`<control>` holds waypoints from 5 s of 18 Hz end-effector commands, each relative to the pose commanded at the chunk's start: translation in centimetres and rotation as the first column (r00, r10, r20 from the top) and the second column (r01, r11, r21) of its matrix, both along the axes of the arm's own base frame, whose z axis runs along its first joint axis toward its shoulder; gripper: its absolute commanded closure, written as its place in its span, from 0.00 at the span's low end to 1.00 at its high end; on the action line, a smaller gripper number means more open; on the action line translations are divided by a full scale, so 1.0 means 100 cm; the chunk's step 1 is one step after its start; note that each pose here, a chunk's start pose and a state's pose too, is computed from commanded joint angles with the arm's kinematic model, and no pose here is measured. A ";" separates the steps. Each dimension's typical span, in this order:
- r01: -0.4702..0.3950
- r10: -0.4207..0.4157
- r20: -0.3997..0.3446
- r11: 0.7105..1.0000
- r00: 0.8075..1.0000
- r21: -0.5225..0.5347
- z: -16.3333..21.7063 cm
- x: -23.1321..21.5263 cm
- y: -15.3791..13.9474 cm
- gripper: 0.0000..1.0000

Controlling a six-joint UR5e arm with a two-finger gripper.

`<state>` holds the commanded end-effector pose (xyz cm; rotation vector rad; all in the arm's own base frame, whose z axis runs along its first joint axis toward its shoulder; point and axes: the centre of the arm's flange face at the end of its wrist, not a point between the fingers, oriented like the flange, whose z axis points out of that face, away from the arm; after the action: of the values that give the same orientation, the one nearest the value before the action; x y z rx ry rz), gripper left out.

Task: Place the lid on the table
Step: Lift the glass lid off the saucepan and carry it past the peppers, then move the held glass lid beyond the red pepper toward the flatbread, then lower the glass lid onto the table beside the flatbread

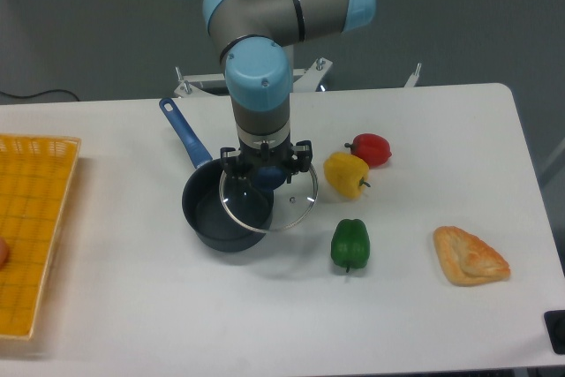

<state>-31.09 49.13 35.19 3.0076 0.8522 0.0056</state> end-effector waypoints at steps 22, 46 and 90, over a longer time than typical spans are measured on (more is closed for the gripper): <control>0.130 -0.130 -0.003 0.992 0.992 0.007 -0.001 -0.104 -0.078 0.33; 0.312 -0.312 -0.020 0.950 0.950 -0.002 -0.058 -0.246 -0.184 0.33; 0.337 -0.337 -0.001 0.942 0.942 0.009 -0.140 -0.296 -0.238 0.32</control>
<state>-60.68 25.30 21.16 3.1169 0.3263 0.0065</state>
